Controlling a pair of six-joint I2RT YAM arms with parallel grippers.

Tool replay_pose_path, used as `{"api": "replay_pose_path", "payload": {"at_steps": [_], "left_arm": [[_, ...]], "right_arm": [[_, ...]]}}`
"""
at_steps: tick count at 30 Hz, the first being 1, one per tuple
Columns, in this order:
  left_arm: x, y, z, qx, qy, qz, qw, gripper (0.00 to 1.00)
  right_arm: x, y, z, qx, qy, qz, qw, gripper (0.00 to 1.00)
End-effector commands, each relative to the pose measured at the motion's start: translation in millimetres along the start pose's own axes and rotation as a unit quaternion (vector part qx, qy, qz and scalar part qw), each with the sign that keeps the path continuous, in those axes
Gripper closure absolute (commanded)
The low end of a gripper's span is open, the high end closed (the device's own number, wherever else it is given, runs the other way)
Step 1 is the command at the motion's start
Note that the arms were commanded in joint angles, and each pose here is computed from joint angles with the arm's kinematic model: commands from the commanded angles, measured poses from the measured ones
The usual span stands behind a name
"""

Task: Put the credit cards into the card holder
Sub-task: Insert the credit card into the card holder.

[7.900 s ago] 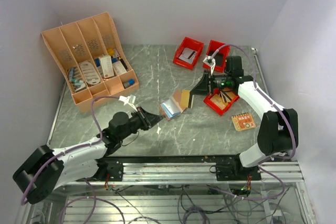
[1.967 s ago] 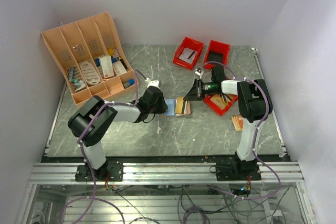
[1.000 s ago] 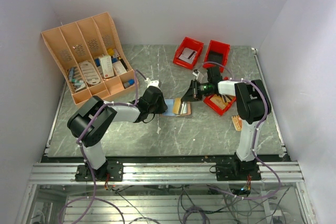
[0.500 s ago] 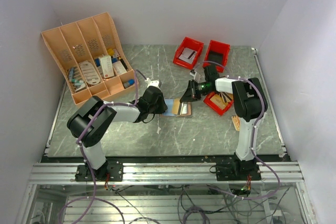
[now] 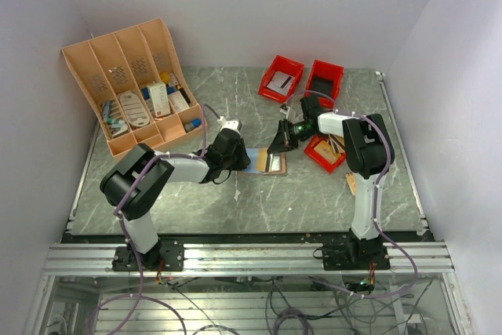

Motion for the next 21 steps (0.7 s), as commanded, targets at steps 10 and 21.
{"api": "replay_pose_path", "payload": {"at_steps": [10, 21], "left_arm": [[-0.1, -0.4, -2.1, 0.004, -0.017, 0.015, 1.0, 0.74], [1.6, -3.8, -2.9, 0.007, -0.018, 0.02, 1.0, 0.74]], "right_arm": [[10.6, -12.1, -14.9, 0.018, -0.002, 0.034, 0.999, 1.0], [6.2, -19.9, -10.7, 0.008, 0.002, 0.042, 0.999, 1.0]]}}
Point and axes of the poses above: each gripper's point midway between its finger pads, its own y axis back along the fingers, its own z axis along the line the jaws close on, x = y × z, the point moved 1 cm from there along y, back along the fingers, and after that the axes turned 6 degrees about y, right-handed, at the moved point
